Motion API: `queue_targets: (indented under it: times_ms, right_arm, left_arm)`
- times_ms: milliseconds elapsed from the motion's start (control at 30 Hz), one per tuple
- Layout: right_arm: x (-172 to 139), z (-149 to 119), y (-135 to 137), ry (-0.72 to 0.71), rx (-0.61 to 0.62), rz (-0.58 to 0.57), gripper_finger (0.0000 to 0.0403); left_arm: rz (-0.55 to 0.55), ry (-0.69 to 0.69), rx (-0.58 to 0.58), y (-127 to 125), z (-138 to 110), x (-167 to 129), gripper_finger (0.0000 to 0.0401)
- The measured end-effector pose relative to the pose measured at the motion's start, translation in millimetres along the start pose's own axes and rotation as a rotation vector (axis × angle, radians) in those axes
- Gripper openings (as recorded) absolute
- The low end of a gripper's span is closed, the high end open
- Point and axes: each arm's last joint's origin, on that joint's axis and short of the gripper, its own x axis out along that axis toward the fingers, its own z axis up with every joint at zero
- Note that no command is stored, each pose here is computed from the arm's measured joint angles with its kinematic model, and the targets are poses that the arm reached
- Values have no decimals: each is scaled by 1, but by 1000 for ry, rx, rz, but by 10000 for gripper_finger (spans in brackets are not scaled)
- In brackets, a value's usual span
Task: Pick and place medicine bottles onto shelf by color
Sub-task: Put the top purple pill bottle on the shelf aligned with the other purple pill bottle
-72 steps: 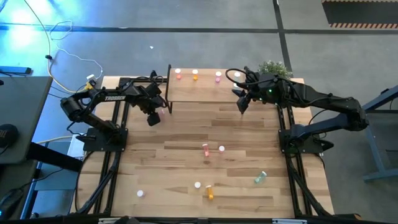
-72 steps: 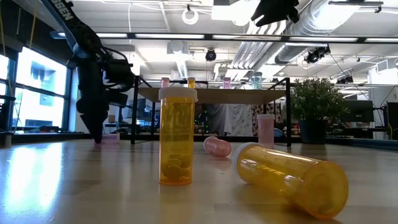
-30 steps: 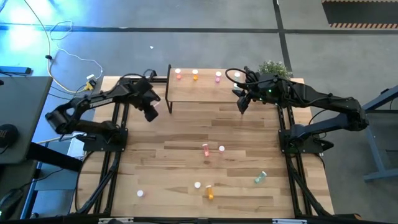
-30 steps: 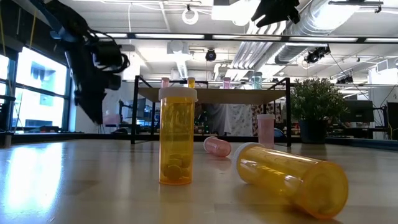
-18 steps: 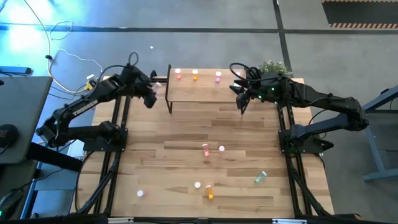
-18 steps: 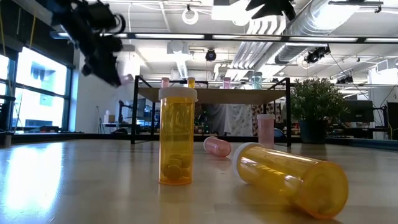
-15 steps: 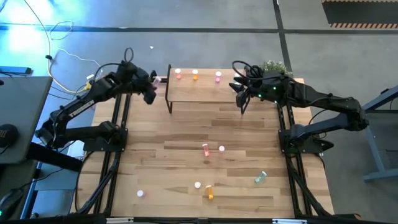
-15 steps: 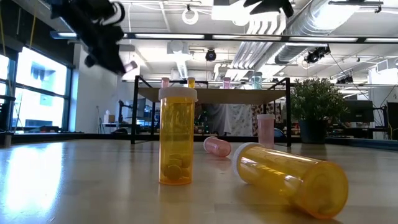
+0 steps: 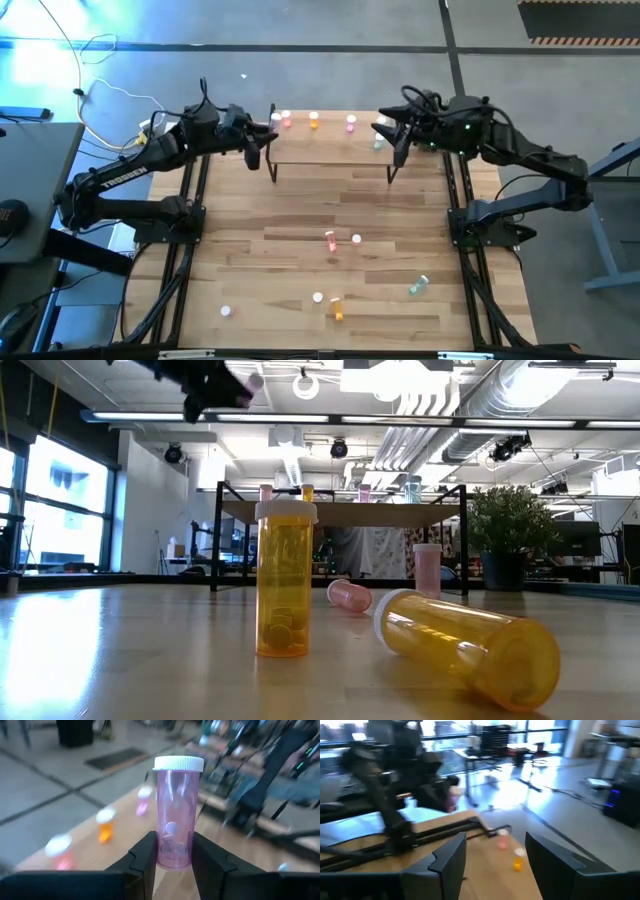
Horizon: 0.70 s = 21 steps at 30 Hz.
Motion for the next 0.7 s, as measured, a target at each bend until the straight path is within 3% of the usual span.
queue_targets:
  times_ms: [400, 700]
  right_arm:
    - [19, 3, -10, -11, 47, 341, 197]
    - [57, -8, -5, 15, 21, 399, 197]
  left_arm:
    - [-166, -233, 47, -54, 10, 22, 92]
    - [-252, -289, 87, -81, -3, 62, 92]
